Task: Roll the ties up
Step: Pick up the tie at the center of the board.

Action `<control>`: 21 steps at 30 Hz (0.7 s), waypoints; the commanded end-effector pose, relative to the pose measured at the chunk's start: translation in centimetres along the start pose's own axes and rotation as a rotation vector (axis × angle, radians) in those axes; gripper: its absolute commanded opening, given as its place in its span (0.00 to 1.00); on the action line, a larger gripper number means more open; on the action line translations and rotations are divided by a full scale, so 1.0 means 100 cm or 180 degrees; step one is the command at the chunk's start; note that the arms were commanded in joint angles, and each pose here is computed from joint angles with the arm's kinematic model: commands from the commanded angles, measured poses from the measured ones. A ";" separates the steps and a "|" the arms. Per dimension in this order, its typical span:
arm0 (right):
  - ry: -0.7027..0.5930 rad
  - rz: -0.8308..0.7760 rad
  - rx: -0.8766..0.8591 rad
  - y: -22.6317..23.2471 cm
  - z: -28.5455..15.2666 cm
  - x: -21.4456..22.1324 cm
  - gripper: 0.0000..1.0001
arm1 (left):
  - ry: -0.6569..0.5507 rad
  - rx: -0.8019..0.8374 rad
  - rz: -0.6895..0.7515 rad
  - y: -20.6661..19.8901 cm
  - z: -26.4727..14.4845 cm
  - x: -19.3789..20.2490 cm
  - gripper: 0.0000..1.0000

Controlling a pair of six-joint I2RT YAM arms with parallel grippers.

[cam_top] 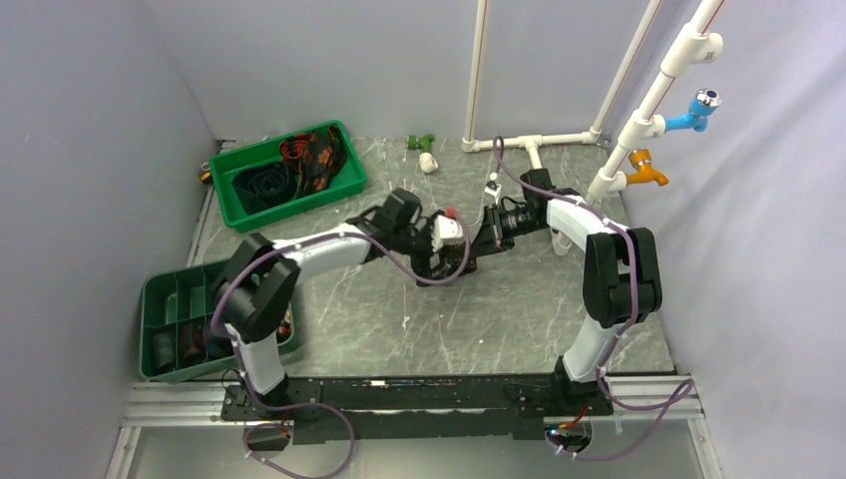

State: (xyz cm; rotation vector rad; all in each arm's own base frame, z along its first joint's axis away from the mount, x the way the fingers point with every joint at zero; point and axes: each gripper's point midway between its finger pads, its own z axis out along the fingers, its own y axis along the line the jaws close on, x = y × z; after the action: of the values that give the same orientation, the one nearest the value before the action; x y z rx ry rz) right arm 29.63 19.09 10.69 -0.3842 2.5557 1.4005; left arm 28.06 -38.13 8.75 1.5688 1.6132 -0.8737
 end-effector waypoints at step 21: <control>-0.1012 -0.0931 -0.0645 0.138 -0.039 -0.106 0.00 | -0.1164 -0.0339 -0.1986 0.050 -0.246 -0.097 0.99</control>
State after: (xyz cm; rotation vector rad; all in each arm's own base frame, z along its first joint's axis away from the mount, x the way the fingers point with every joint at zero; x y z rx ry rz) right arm 34.31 22.03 19.85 -0.3755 2.2563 1.4470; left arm 36.38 -20.79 26.70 0.7670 1.9029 -0.9822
